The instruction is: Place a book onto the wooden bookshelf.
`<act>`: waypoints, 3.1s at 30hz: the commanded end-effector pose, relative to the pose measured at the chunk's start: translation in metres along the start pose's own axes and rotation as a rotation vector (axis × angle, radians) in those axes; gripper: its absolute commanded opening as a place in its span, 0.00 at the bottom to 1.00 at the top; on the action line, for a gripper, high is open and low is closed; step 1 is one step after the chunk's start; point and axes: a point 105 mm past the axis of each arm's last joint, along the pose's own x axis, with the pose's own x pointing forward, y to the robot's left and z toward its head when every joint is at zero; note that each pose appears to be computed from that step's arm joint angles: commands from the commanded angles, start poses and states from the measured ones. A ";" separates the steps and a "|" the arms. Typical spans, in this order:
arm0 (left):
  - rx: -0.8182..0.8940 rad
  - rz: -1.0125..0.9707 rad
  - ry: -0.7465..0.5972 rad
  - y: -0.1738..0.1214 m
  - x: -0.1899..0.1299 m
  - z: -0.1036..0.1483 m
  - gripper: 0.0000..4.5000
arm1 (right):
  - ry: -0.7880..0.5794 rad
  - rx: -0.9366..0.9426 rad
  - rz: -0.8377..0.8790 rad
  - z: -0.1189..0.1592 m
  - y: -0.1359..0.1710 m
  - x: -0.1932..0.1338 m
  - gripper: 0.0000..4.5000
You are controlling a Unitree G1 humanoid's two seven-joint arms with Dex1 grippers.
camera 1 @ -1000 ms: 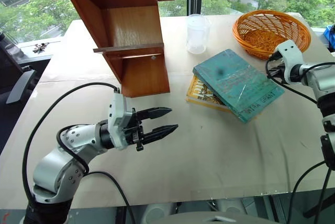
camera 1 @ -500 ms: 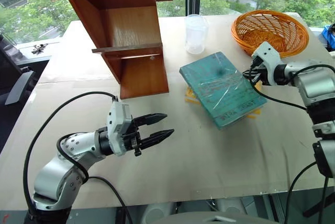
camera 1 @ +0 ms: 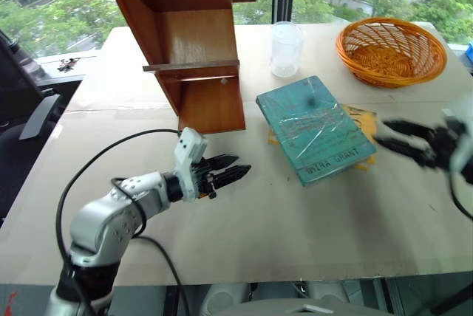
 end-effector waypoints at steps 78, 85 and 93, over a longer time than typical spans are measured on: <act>1.252 -0.179 -0.242 -0.101 0.013 0.195 0.05 | -0.251 -0.209 -0.124 0.031 -0.003 -0.011 1.00; 1.484 -0.007 -0.313 -0.114 -0.019 0.235 0.05 | -0.290 -0.233 -0.102 0.036 -0.021 0.002 1.00; 1.371 0.034 -0.332 -0.109 -0.026 0.231 0.05 | -0.302 -0.230 -0.051 0.033 -0.027 0.013 1.00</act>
